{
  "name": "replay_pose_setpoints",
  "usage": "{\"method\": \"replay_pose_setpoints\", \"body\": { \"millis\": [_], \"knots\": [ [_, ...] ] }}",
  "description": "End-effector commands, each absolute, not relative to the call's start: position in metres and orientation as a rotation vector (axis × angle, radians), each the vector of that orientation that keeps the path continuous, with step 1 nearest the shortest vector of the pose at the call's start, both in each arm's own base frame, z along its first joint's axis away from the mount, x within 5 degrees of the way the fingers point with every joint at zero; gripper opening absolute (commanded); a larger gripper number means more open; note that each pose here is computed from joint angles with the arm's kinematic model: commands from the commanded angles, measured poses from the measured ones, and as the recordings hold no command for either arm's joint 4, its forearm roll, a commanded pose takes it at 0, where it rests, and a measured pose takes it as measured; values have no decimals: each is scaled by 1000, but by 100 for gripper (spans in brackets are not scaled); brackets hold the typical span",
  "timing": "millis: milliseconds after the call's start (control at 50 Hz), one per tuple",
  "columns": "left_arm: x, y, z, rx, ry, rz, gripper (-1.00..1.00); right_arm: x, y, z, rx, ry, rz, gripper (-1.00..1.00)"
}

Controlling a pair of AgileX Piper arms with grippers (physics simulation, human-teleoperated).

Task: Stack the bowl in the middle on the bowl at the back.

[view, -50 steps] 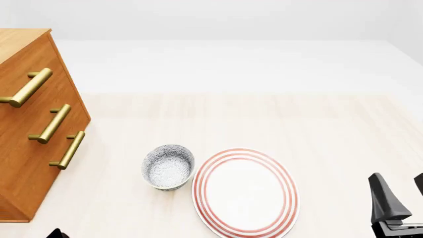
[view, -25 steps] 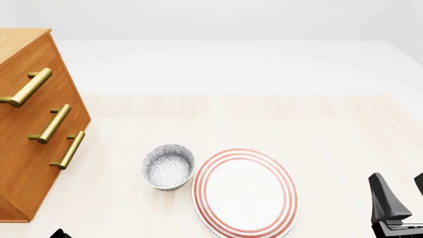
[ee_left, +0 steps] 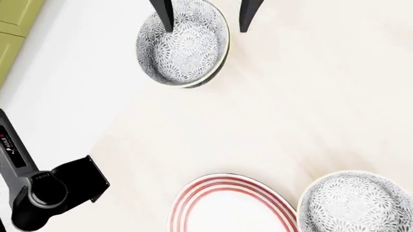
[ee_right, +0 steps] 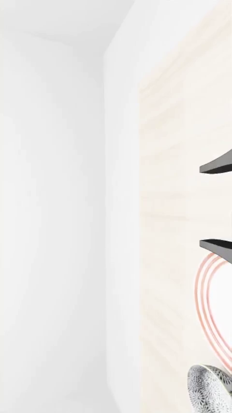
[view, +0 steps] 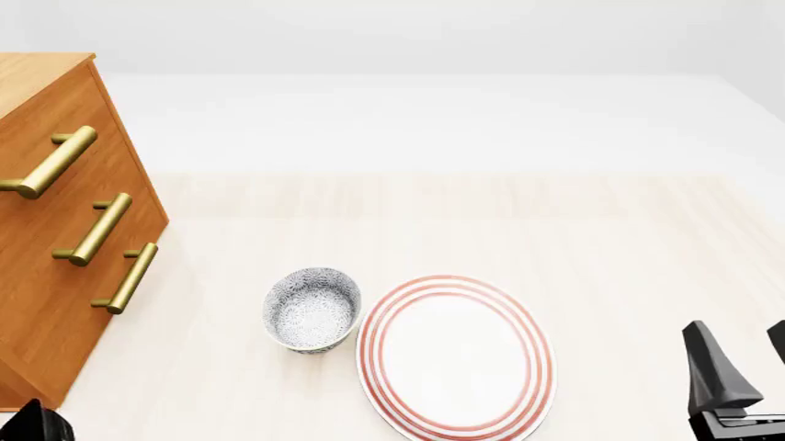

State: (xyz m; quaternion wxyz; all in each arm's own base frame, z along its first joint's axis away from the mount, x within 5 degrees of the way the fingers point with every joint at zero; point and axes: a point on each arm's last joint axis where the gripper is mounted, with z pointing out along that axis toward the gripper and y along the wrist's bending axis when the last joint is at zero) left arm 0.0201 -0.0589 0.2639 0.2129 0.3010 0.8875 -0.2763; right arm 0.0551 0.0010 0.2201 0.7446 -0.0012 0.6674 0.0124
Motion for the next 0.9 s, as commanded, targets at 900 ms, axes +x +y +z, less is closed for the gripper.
{"method": "replay_pose_setpoints", "body": {
  "millis": [900],
  "knots": [
    [-16, 18, 349, 351, 2120, -839, 100, 50, 3, 243, -43, 1437, 61, 100]
  ]
}}
